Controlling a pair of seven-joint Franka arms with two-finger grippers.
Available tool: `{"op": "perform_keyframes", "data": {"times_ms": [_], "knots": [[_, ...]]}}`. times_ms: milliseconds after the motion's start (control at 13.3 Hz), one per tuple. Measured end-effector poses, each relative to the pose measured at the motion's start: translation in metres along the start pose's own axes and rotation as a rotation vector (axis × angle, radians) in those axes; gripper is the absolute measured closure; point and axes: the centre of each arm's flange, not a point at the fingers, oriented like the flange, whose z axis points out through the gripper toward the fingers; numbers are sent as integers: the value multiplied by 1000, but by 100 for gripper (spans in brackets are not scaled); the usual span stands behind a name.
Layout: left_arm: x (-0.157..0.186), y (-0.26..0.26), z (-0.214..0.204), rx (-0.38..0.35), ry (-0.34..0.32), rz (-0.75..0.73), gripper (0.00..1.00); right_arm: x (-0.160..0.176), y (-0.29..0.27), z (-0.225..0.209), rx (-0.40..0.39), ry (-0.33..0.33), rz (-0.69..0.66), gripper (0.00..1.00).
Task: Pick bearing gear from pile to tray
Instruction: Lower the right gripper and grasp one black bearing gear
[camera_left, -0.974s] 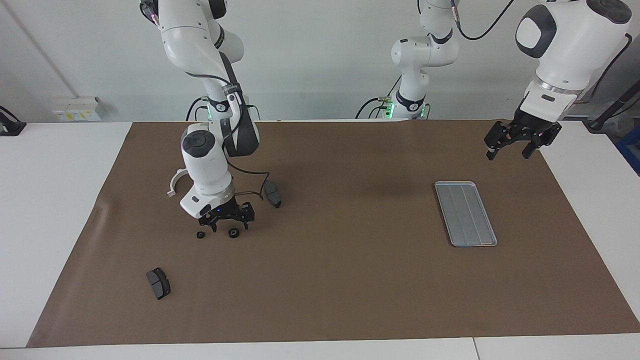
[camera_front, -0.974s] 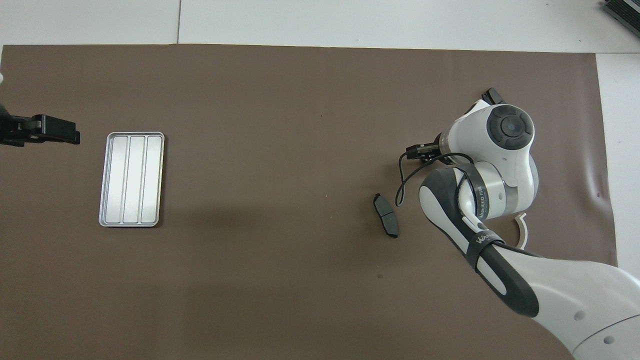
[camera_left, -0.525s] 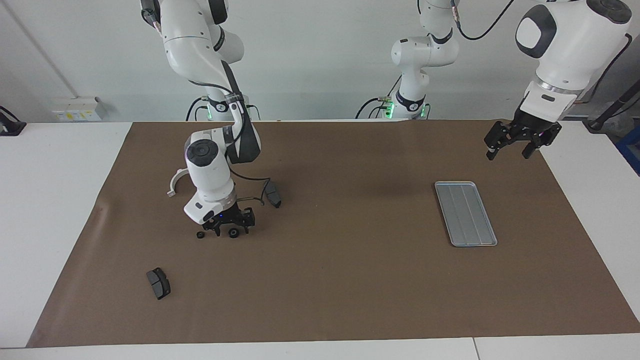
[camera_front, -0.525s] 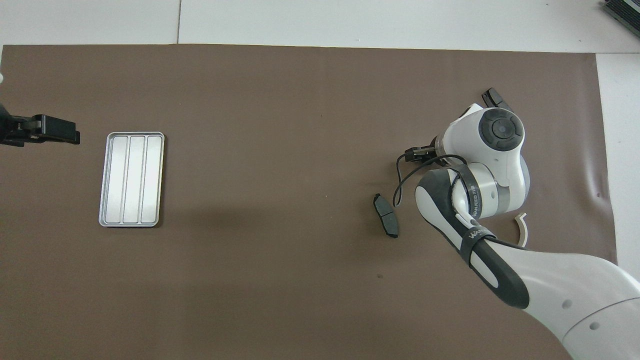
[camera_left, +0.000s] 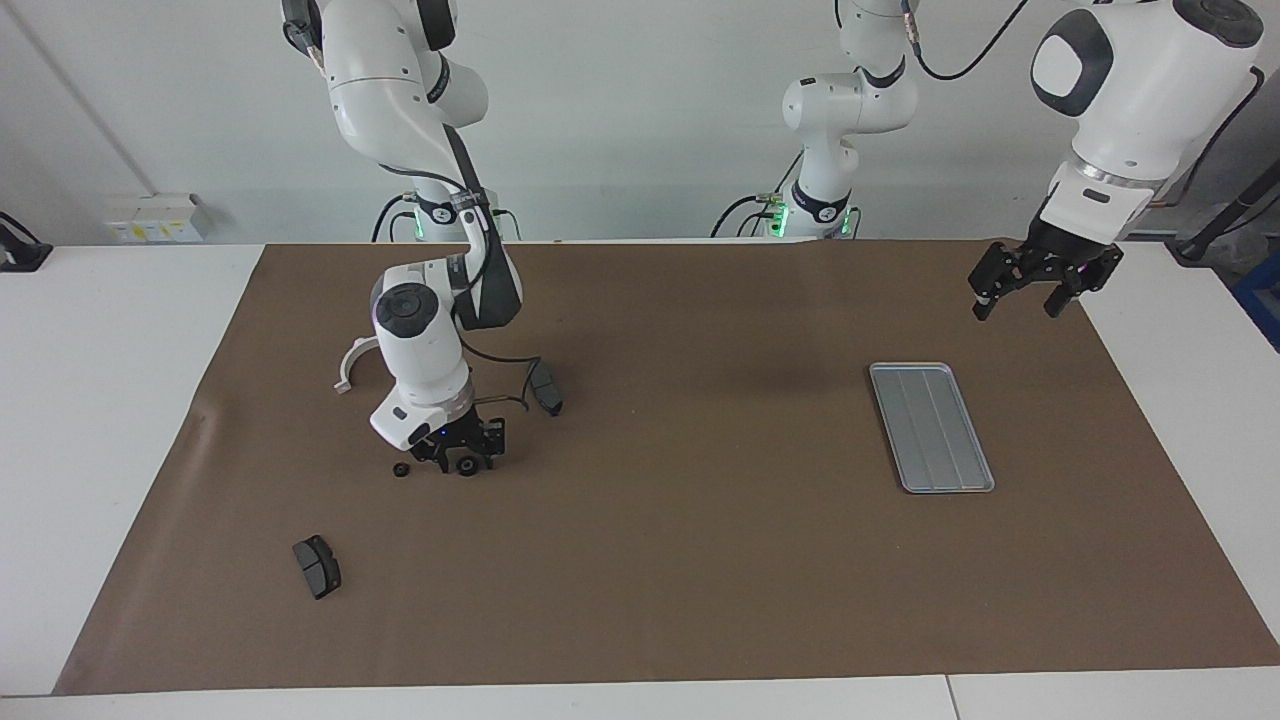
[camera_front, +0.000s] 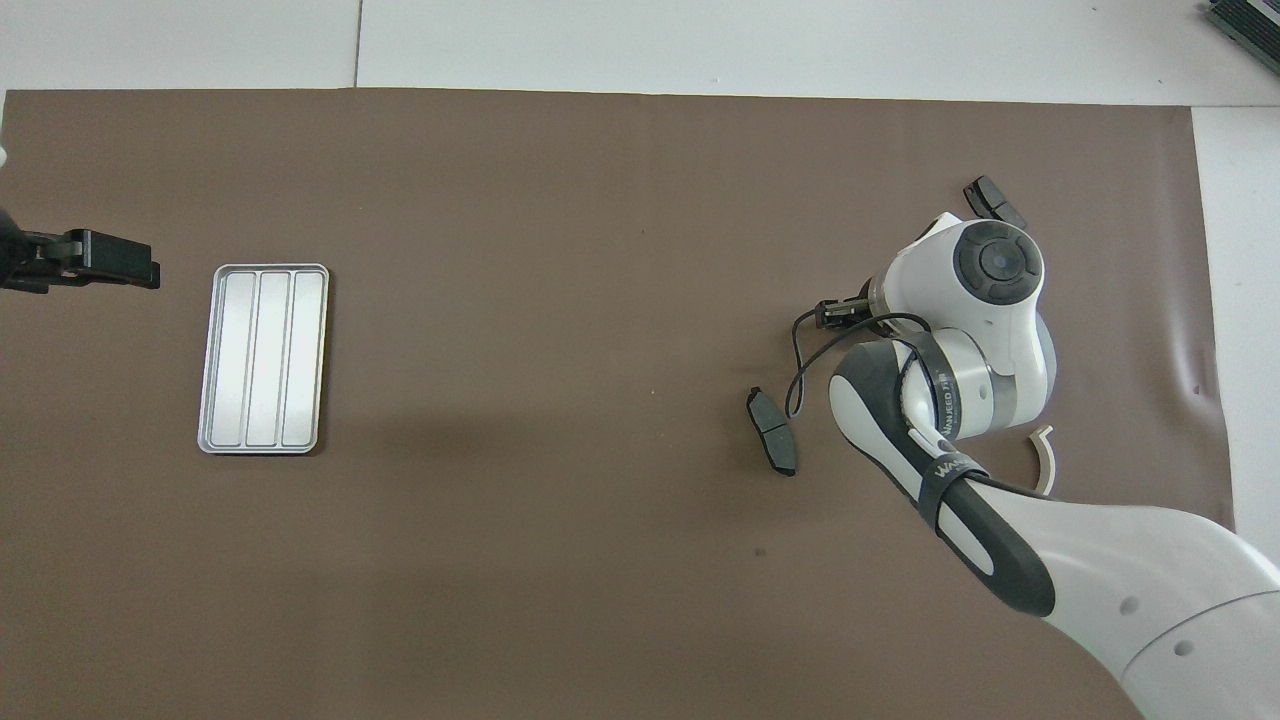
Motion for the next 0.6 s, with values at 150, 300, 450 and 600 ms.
{"op": "perform_keyframes", "data": {"times_ms": [150,300,450,600], "knots": [[0,0,0,0,0,0,0,-1,0,1,0,-3,0,34],[0,0,0,0,0,0,0,0,-1,0,0,1,-1,48],[0,0,0,0,0,0,0,0,-1,-2,1,3,-1,58],[0,0,0,0,0,0,0,0,-1,-2,1,3,-1,65]]}}
